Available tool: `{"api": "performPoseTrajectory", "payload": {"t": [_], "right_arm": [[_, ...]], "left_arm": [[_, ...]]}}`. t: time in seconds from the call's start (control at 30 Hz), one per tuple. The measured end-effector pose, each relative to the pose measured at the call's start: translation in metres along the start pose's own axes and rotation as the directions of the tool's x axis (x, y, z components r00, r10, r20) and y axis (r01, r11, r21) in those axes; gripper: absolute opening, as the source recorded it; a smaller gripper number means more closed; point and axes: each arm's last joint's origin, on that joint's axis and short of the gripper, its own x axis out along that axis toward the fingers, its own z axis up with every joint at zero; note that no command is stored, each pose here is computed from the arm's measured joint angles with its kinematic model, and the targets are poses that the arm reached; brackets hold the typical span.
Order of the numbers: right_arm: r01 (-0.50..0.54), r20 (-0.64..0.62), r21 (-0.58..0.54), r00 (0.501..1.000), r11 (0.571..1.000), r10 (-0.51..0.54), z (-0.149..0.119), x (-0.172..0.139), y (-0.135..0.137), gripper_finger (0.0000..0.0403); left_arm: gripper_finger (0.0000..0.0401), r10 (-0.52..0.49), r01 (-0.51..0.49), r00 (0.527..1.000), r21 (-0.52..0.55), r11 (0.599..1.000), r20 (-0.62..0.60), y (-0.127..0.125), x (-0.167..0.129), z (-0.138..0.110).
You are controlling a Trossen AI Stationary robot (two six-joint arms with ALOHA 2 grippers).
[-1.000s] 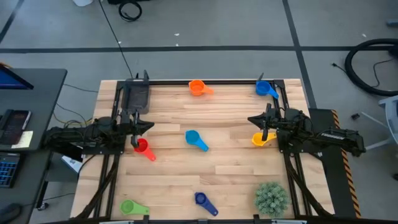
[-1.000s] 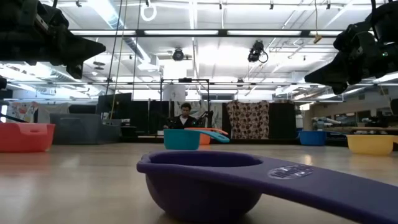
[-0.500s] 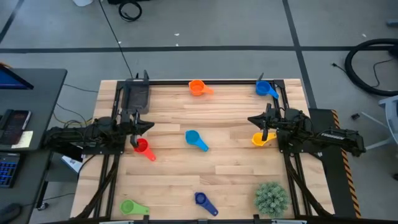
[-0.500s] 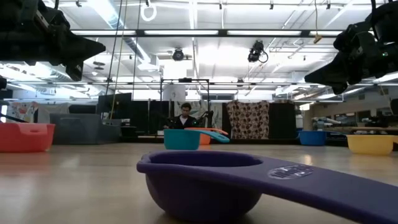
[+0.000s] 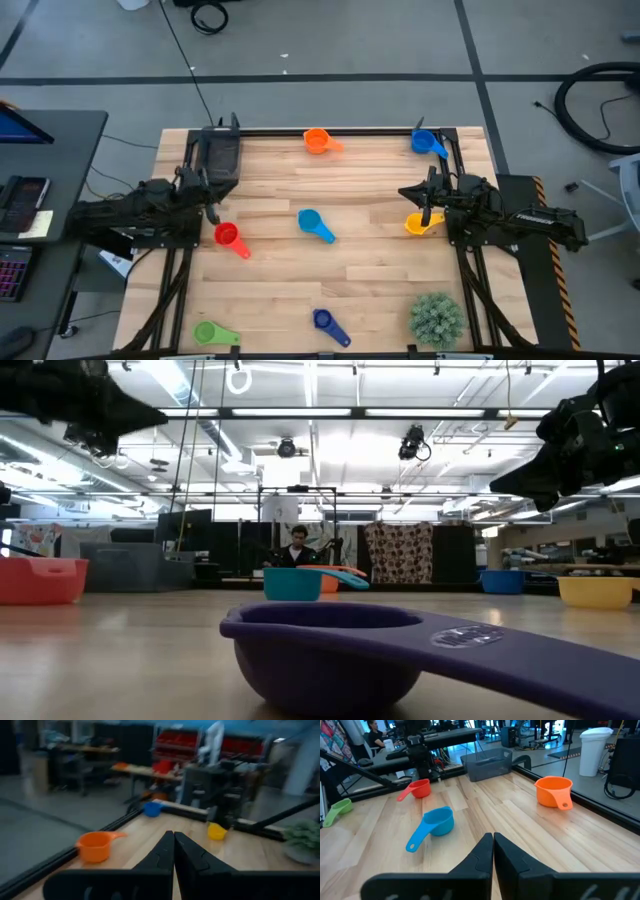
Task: Nest measuring cups in basket
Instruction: Move the orange measuring cup to the center of the table
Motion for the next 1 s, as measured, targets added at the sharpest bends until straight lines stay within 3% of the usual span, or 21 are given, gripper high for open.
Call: {"api": "performPoseTrajectory", "payload": {"t": [0.1,0.27,0.43,0.67,0.87,1.0], "right_arm": [[0.0,0.0,0.0,1.0,1.0,0.0,0.0,0.0,0.0,0.0018],[0.0,0.001,0.0,1.0,1.0,0.0,0.0,0.0,0.0,0.0018],[0.0,0.001,0.0,1.0,1.0,0.0,0.0,0.0,0.0,0.0018],[-0.002,0.014,0.0,1.0,1.0,0.002,0.001,0.0,0.0,0.0018],[-0.004,0.031,0.0,1.0,1.0,0.004,0.003,0.0,0.0,0.0018],[0.014,0.094,0.002,0.996,1.0,-0.014,0.009,0.0,0.001,0.0018]], "left_arm": [[0.0009,0.019,-0.021,0.996,-0.021,1.0,-0.09,-0.005,0.004,0.026],[0.0009,0.1,-0.087,0.97,0.068,0.994,-0.221,-0.021,0.029,0.068],[0.0009,0.162,-0.118,0.919,0.142,0.983,-0.358,-0.038,0.062,0.108],[0.0009,0.269,-0.222,0.839,0.154,0.963,-0.473,-0.048,0.104,0.158],[0.0009,0.356,-0.299,0.738,0.195,0.934,-0.573,-0.043,0.117,0.181],[0.0009,0.369,-0.325,0.719,0.185,0.927,-0.589,-0.042,0.118,0.186]]}}
